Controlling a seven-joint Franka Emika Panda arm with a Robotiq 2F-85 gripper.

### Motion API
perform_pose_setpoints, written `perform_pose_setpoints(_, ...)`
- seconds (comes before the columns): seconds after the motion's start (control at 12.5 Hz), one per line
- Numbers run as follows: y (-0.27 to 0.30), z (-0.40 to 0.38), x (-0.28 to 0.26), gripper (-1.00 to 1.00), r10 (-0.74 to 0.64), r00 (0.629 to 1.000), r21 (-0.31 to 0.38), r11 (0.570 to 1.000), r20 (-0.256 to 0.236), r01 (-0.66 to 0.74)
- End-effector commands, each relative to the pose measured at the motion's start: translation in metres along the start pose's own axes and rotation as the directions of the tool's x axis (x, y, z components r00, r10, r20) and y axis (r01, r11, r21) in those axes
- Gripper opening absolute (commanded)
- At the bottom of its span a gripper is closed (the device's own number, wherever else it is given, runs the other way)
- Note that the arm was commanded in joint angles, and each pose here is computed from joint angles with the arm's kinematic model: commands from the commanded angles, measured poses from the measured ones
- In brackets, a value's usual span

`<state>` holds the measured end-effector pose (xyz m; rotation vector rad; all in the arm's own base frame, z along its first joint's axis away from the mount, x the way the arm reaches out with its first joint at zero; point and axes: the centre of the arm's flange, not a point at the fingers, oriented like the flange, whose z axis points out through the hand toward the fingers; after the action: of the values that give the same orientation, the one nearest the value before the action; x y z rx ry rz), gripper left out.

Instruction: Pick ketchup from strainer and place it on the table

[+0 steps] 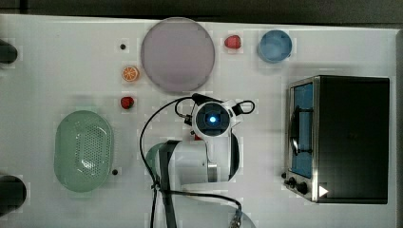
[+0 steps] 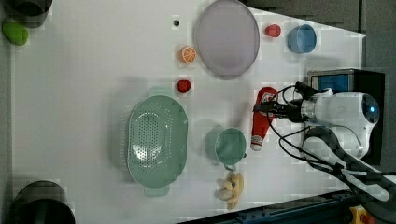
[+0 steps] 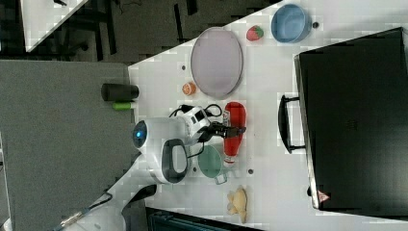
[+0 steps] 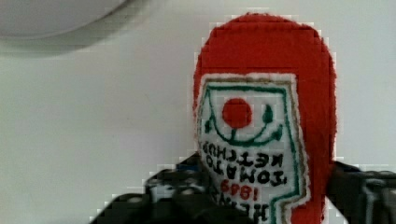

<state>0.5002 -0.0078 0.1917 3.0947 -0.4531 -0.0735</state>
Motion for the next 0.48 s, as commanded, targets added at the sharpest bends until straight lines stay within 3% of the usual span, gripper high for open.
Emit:
perform_pose_setpoints(0.08, 0.013, -0.016, 0.015, 0.99, -0.001, 0.999, 0.01, 1.0, -0.054, 0.001)
perform_pose_setpoints(0.48, 0.004, -0.132, 0.048, 1.0, 0.043, 0.97, 0.034, 0.999, -0.239, -0.036)
